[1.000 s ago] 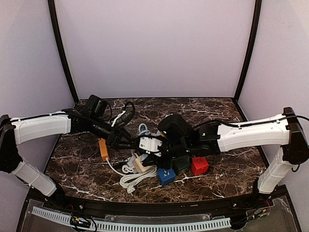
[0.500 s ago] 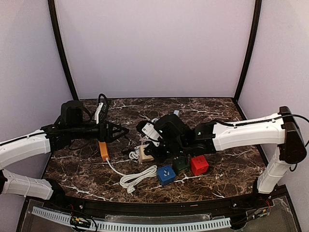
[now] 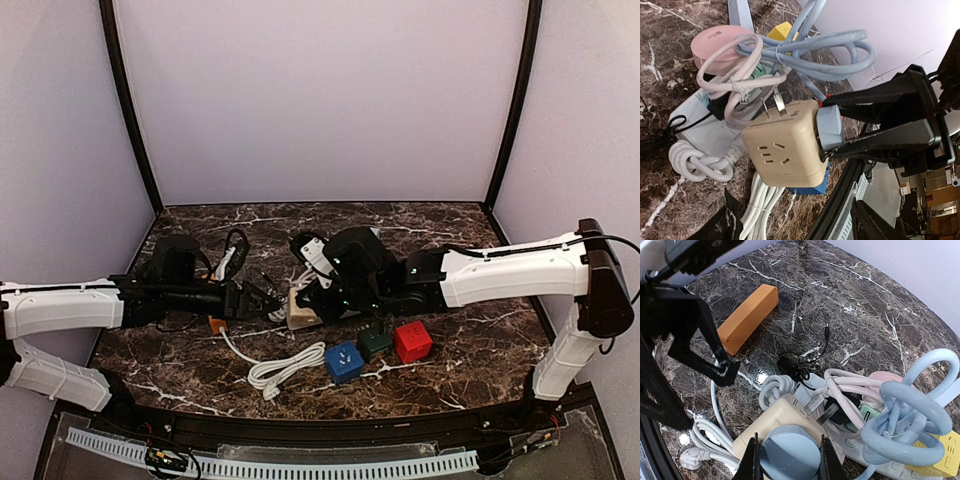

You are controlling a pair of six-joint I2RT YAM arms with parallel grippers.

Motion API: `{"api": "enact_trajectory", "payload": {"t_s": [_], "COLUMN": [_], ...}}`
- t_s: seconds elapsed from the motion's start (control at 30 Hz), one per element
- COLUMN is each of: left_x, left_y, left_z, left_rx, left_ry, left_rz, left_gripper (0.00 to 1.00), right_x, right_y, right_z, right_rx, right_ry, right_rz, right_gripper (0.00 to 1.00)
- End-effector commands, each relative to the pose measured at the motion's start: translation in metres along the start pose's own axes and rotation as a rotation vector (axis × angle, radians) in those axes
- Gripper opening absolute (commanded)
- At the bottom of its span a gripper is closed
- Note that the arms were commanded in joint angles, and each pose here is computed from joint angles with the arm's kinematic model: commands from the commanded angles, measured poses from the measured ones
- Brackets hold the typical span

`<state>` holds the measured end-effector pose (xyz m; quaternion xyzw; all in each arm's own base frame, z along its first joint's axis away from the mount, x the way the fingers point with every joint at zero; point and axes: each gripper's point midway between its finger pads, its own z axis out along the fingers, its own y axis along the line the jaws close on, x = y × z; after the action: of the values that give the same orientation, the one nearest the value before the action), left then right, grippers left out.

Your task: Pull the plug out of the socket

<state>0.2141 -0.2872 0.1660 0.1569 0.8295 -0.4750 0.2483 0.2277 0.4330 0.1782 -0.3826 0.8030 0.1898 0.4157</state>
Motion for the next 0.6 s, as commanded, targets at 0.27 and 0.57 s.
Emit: {"api": "enact_trajectory", "payload": {"t_s": [0.27,0.57], "left_x": [0.010,0.017], "left_y": [-0.016,-0.011], "left_z": [0.029,0.045], "left_rx": [0.111,0.140], "left_ry": [0.104,0.151], "left_rz": [-0.020,-0.074], "left_gripper": [0.72,0.69], "right_x": [-0.082,-0.089], "right_y": [0.001,0.005], "right_z": [-0.032,-0.037], "right_rx": [-0.045,-0.073], "right_ry": [-0.301,-0.326], "right_rz": [0.127,0.130], "right_gripper": [0.00,0.00]}}
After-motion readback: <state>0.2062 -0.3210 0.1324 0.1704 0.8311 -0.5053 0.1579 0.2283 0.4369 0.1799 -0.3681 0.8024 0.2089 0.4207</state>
